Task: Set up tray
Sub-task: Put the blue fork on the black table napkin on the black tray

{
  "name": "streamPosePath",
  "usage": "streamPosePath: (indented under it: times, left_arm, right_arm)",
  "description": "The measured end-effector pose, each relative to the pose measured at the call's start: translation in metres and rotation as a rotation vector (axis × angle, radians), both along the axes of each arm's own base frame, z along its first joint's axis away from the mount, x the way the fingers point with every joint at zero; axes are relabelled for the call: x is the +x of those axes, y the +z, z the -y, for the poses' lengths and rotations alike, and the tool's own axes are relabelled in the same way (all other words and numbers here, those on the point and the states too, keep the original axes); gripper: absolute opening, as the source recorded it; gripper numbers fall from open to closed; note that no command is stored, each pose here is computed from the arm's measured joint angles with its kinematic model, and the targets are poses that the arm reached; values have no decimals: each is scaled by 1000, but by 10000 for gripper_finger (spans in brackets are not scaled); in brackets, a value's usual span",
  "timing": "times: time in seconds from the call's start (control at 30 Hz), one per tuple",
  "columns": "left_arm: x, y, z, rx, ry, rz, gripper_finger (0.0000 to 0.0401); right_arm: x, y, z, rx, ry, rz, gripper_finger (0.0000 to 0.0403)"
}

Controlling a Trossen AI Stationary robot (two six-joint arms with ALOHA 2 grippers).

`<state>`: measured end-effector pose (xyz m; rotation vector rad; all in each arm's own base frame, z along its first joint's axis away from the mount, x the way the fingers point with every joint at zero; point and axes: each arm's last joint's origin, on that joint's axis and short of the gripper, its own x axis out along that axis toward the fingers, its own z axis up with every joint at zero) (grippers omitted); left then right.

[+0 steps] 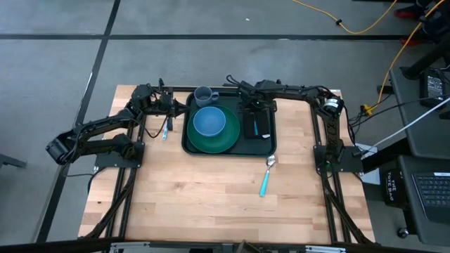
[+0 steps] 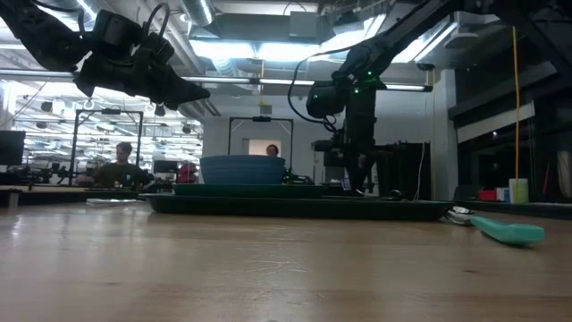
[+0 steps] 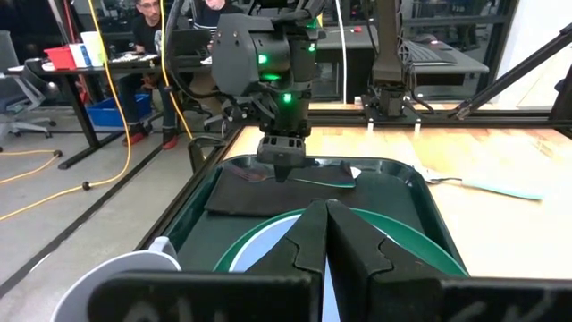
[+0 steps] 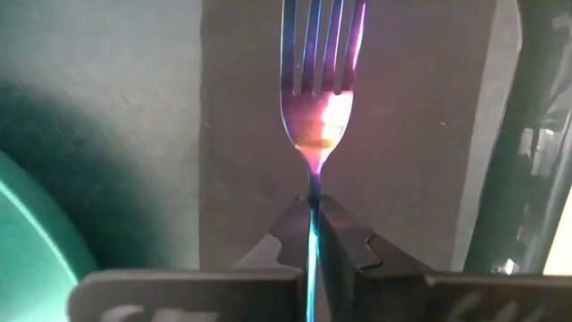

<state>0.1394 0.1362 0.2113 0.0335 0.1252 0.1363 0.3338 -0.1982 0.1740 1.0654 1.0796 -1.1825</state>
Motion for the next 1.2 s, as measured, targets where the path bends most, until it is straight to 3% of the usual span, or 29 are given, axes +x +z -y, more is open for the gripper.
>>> streamPosePath:
  times: [1.2]
  left_arm:
    - [0,0,0,-13,2,0,3]
  right_arm:
    - [-1,0,1,-29,-11,-19,24]
